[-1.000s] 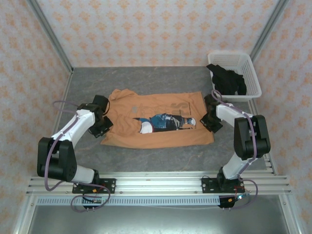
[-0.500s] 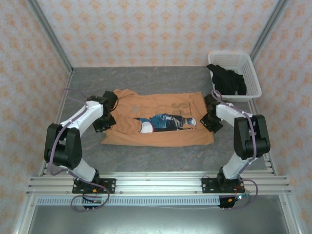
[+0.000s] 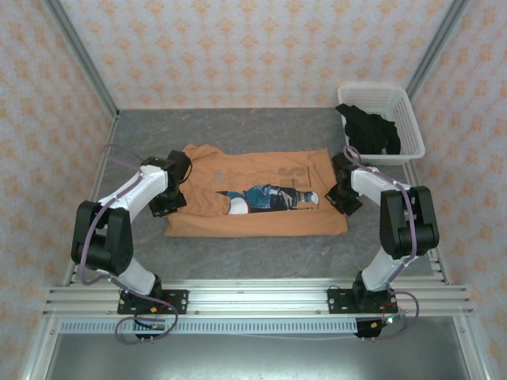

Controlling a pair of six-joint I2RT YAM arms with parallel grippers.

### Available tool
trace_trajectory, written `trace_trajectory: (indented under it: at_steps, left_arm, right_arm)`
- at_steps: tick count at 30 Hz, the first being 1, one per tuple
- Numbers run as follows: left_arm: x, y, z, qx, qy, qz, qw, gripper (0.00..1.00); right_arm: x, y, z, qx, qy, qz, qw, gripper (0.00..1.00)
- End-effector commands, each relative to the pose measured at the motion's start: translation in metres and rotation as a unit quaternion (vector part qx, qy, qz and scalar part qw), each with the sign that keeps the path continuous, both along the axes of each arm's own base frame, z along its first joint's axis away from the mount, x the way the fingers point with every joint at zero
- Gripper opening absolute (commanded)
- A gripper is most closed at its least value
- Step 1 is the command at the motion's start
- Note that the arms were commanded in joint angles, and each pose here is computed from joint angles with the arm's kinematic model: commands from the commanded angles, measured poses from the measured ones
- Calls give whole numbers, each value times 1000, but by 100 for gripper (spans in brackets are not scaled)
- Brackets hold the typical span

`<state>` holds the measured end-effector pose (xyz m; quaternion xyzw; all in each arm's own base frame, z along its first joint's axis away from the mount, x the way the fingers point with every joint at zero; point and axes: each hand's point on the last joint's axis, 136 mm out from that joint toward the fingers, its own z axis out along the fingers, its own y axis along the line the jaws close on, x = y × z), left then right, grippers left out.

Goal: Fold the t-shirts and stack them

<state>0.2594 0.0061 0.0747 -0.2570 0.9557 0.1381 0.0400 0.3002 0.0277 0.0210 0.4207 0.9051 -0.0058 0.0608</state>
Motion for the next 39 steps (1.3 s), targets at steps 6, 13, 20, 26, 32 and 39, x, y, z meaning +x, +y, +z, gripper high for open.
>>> trace_trajectory:
  at_steps: [6,13,20,26,32,39]
  left_arm:
    - [-6,9,26,38,-15,5,999,35]
    - [-28,-20,21,-37,-14,43,998,35]
    - [-51,-17,-2,-69,-4,93,993,9]
    - [-43,-33,-26,-129,-9,112,985,8]
    - [-51,-13,-55,-75,27,139,987,16]
    - [-95,30,-63,10,83,151,985,17]
  right_arm:
    - [2,-10,19,-30,-17,12,999,10]
    - [14,-7,57,-38,-67,44,996,33]
    - [-11,11,65,-7,-75,84,994,26]
    - [-45,22,38,36,-41,92,994,18]
    - [-60,9,13,0,8,80,997,15]
    - [-76,-17,-4,-59,83,43,994,15]
